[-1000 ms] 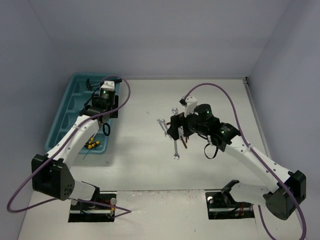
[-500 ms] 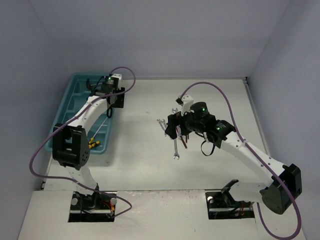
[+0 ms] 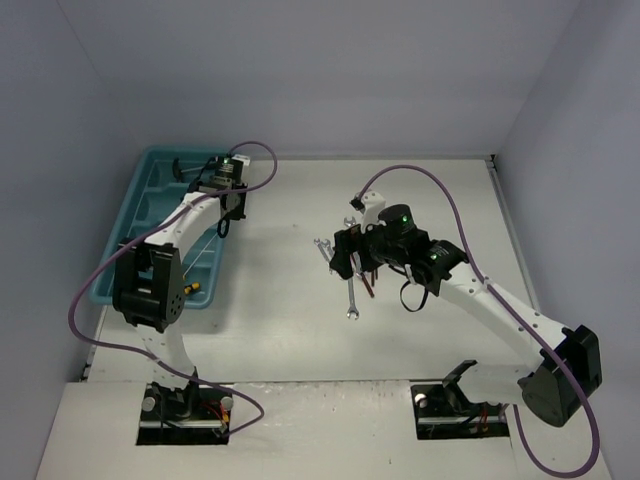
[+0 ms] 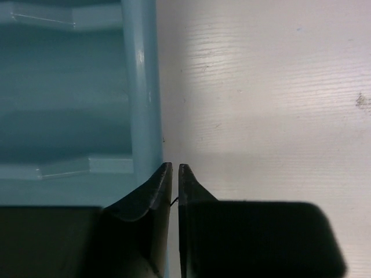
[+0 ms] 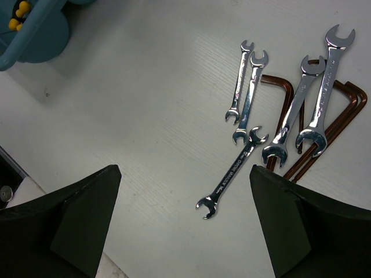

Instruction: Sort the tools into containers

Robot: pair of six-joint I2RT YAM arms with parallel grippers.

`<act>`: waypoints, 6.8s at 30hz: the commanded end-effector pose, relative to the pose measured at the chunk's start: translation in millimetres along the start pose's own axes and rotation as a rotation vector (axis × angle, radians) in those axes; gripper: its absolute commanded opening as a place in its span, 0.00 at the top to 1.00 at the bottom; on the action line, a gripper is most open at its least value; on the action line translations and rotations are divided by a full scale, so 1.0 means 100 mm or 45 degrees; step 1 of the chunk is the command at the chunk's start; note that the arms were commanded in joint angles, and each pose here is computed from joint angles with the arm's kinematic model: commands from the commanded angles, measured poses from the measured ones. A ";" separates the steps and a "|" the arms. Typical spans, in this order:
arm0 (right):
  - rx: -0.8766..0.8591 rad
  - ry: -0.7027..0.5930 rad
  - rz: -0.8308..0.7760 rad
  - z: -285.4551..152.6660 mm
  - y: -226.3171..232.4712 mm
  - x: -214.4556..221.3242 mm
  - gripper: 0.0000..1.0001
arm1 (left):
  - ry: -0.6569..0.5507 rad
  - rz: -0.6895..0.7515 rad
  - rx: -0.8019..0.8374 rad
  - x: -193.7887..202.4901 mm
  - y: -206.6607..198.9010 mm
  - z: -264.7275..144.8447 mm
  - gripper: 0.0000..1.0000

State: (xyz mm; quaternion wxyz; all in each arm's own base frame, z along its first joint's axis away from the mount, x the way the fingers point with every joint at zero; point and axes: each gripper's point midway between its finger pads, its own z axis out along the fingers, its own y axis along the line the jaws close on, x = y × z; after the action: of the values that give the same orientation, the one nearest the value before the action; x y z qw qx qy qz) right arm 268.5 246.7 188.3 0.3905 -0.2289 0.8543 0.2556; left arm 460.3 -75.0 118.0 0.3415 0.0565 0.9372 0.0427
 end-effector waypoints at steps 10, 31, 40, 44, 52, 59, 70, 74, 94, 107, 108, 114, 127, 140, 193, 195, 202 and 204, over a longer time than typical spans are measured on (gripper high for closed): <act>-0.013 -0.147 -0.027 -0.11 0.07 -0.35 0.09 | -0.144 -0.029 -0.059 -0.07 0.20 -0.61 1.00; -0.044 -0.177 -0.030 -0.27 0.11 -0.26 0.09 | -0.040 -0.172 -0.171 0.95 0.42 -1.17 1.00; -0.048 -0.177 -0.027 -0.29 0.12 -0.23 0.09 | 0.031 -0.312 -0.248 1.31 0.51 -1.35 1.00; -0.052 -0.175 -0.026 -0.29 0.12 -0.22 0.09 | 0.054 -0.356 -0.232 1.43 0.48 -1.39 0.99; -0.053 -0.167 -0.024 -0.29 0.12 -0.18 0.08 | 0.059 -0.397 -0.170 1.50 0.39 -1.46 0.73; -0.020 -0.181 -0.013 -0.29 0.08 -0.24 0.08 | -0.112 -0.434 -0.081 0.93 0.36 -1.76 0.63; -0.011 -0.177 0.007 -0.29 0.07 -0.20 0.09 | -0.065 -0.574 -0.304 1.23 0.68 -2.09 0.63; -0.022 -0.161 0.013 -0.27 0.08 -0.16 0.09 | -0.112 -0.718 -0.324 1.43 0.70 -2.16 0.62; -0.087 -0.124 0.004 -0.22 0.18 -0.11 0.09 | 0.016 -0.858 -0.470 1.96 0.80 -2.23 0.59; -0.085 -0.118 -0.001 -0.20 0.18 -0.10 0.09 | 0.170 -0.942 -0.395 1.99 0.54 -2.00 0.58; -0.085 -0.118 -0.002 -0.20 0.18 -0.10 0.09 | 0.162 -0.956 -0.380 1.94 0.51 -1.98 0.58; -0.081 -0.122 -0.003 -0.21 0.17 -0.10 0.09 | 0.149 -1.024 -0.286 1.70 0.32 -1.86 0.59; -0.059 -0.129 0.002 -0.23 0.14 -0.09 0.09 | 0.068 -1.075 -0.214 1.22 0.04 -1.47 0.60; -0.066 -0.151 -0.016 -0.28 0.16 -0.13 0.08 | -0.223 -0.543 -0.014 0.37 0.13 -1.95 0.60; -0.418 0.003 -0.272 1.27 2.92 -0.08 0.74 | -0.455 -0.669 -0.397 0.29 1.45 -3.18 0.24; -0.421 0.001 -0.275 1.27 2.93 -0.09 0.79 | -0.452 -0.669 -0.397 0.30 1.45 -3.17 0.24; -0.424 0.005 -0.306 1.33 2.92 -0.05 1.00 | -0.449 -0.677 -0.384 0.32 1.42 -3.15 0.25; -0.445 -0.013 -0.318 1.38 2.93 -0.04 1.00 | -0.443 -0.680 -0.373 0.33 1.40 -3.14 0.24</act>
State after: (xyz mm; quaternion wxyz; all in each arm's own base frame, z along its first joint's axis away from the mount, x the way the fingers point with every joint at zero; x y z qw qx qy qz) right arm 167.9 536.0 158.1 0.3381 -0.3981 0.7930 0.3136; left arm 240.5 57.9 345.3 0.4831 -0.2393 0.8380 0.0840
